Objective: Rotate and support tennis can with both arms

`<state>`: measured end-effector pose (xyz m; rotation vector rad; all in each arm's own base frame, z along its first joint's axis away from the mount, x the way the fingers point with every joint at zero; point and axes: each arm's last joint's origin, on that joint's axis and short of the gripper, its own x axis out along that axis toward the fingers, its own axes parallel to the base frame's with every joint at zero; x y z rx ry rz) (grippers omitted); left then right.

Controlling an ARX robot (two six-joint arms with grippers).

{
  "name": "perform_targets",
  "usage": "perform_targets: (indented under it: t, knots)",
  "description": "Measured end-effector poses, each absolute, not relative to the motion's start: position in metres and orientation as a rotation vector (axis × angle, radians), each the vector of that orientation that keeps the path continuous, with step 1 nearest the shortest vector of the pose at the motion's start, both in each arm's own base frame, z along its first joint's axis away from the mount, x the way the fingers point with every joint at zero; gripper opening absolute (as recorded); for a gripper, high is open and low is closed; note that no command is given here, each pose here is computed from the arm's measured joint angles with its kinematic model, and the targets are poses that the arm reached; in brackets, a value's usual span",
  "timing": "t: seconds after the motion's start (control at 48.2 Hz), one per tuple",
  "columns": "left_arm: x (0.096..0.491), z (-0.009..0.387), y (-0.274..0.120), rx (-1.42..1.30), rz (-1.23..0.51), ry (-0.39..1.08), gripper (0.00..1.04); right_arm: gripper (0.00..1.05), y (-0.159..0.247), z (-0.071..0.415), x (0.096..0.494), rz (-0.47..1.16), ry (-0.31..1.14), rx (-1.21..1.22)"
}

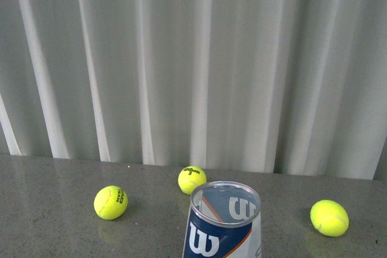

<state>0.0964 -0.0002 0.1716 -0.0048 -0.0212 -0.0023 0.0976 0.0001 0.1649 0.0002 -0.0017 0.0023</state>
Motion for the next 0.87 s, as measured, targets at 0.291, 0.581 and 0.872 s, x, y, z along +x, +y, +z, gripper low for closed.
perform_targets:
  t: [0.291,0.581,0.872]
  knots:
    - [0.0964,0.1715,-0.0002,-0.005,-0.002,-0.021,0.87,0.98,0.0001,0.1649,0.0976,0.002,-0.002,0.0]
    - [0.0964,0.1716,-0.0002,-0.004,-0.002,-0.021,0.98,0.98,0.0001,0.1649,0.0976,0.002,-0.002,0.0]
    - [0.0964,0.1716,-0.0002,-0.004,-0.002,-0.021,0.98,0.98,0.0001,0.1649,0.0976,0.002,-0.002,0.0]
